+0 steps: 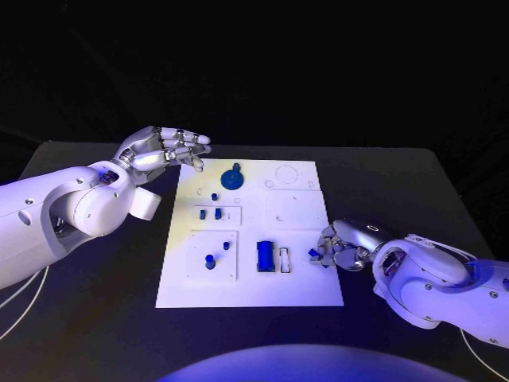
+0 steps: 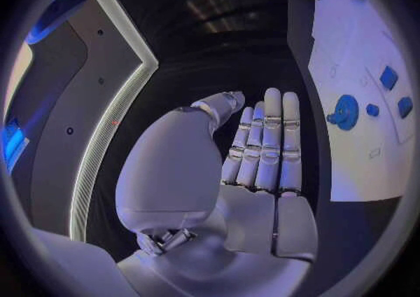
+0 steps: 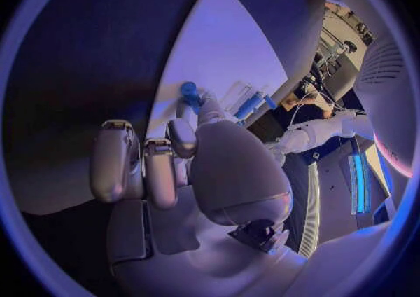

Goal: Assemble the parts on the task board

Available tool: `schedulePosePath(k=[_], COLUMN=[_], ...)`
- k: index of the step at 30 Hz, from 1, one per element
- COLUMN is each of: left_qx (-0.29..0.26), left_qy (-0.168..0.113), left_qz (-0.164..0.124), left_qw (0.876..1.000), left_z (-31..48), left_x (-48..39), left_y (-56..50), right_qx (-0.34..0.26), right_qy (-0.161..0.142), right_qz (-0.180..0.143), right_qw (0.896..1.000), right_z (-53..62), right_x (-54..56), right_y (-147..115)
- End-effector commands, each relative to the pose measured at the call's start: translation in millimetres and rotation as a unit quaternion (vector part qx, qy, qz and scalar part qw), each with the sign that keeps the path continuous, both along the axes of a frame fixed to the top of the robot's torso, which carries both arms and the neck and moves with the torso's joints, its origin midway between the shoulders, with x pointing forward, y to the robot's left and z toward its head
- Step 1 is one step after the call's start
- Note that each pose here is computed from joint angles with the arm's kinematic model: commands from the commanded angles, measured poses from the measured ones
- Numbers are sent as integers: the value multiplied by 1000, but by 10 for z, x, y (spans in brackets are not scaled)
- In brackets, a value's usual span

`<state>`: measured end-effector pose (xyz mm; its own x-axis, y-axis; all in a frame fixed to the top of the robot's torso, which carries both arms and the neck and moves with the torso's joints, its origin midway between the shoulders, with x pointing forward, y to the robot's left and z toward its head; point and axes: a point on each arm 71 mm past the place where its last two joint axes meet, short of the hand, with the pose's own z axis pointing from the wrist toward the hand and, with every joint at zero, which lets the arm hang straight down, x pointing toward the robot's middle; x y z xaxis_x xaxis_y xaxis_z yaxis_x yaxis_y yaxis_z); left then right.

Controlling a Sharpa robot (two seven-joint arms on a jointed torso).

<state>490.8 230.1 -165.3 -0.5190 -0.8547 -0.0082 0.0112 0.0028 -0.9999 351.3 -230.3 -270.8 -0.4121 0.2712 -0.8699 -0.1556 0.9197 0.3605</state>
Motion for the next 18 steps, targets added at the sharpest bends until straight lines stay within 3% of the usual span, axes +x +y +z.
schedulePosePath(k=[1,8,18], left_qx=[-5,-5,-6], left_qy=[0,0,0], left_qz=[-9,-8,-9], left_qw=[1000,1000,1000], left_z=[7,5,4], left_x=[-9,-6,-4], left_y=[-22,-22,-37], right_qx=[-26,5,72], right_qy=[27,23,10], right_qz=[4,-12,-37], right_qw=[999,1000,997], right_z=[-106,-59,151], right_x=[-63,-78,-18], right_y=[4,20,96])
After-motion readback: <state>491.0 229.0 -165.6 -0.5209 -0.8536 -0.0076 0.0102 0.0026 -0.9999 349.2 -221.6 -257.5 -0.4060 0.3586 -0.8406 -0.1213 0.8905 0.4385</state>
